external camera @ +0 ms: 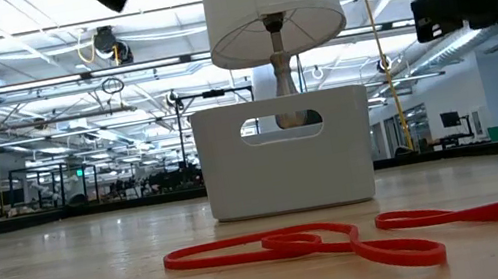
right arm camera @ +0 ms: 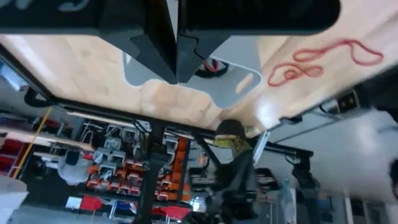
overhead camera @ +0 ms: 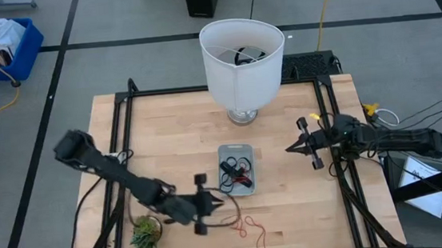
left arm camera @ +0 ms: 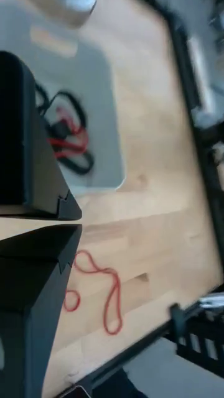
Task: Pick and place rubber bands into bin
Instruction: Put the red rubber band into the gray bin
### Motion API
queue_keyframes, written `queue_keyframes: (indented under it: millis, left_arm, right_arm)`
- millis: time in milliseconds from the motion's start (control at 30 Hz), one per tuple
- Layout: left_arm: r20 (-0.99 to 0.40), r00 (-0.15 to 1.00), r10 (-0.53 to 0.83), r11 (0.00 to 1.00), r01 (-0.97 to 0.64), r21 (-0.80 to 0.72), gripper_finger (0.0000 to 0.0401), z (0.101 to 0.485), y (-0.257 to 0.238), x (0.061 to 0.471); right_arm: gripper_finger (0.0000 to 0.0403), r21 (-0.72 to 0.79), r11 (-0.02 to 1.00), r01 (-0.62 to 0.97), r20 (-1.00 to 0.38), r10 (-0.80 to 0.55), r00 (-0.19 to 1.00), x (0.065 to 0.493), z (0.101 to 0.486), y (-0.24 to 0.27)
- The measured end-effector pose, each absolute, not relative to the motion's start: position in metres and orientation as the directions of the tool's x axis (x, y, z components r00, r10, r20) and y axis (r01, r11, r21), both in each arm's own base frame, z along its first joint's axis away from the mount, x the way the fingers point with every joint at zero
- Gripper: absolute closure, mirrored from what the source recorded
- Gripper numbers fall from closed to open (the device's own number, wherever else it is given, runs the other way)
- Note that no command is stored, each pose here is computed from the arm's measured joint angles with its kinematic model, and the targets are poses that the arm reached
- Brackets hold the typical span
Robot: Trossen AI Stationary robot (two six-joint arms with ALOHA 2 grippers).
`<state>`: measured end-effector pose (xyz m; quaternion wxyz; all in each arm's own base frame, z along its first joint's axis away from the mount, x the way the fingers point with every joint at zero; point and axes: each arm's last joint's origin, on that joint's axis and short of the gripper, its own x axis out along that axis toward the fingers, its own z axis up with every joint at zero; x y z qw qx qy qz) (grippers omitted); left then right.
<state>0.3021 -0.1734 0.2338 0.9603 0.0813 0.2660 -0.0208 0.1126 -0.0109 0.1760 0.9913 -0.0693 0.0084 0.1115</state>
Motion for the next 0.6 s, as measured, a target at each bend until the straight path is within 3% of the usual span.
queue_keyframes:
  millis: [167,367,600]
  left_arm:
    - [-0.579,0.815,0.018,0.987,0.079,0.142,0.0370,0.216,-0.192,0.334]
    - [-0.631,0.772,-0.073,0.959,0.229,0.169,0.0363,0.198,-0.214,0.360]
    - [-0.656,0.731,-0.187,0.938,0.331,0.102,0.0299,0.188,-0.231,0.375]
  right_arm:
    - [0.0402,-0.136,0.975,-0.176,0.102,0.190,0.976,0.112,0.181,-0.014]
    - [0.0402,-0.044,0.987,-0.153,0.076,0.156,0.985,0.111,0.178,-0.018]
    - [0.0402,-0.001,0.987,-0.158,0.090,0.157,0.983,0.111,0.180,-0.018]
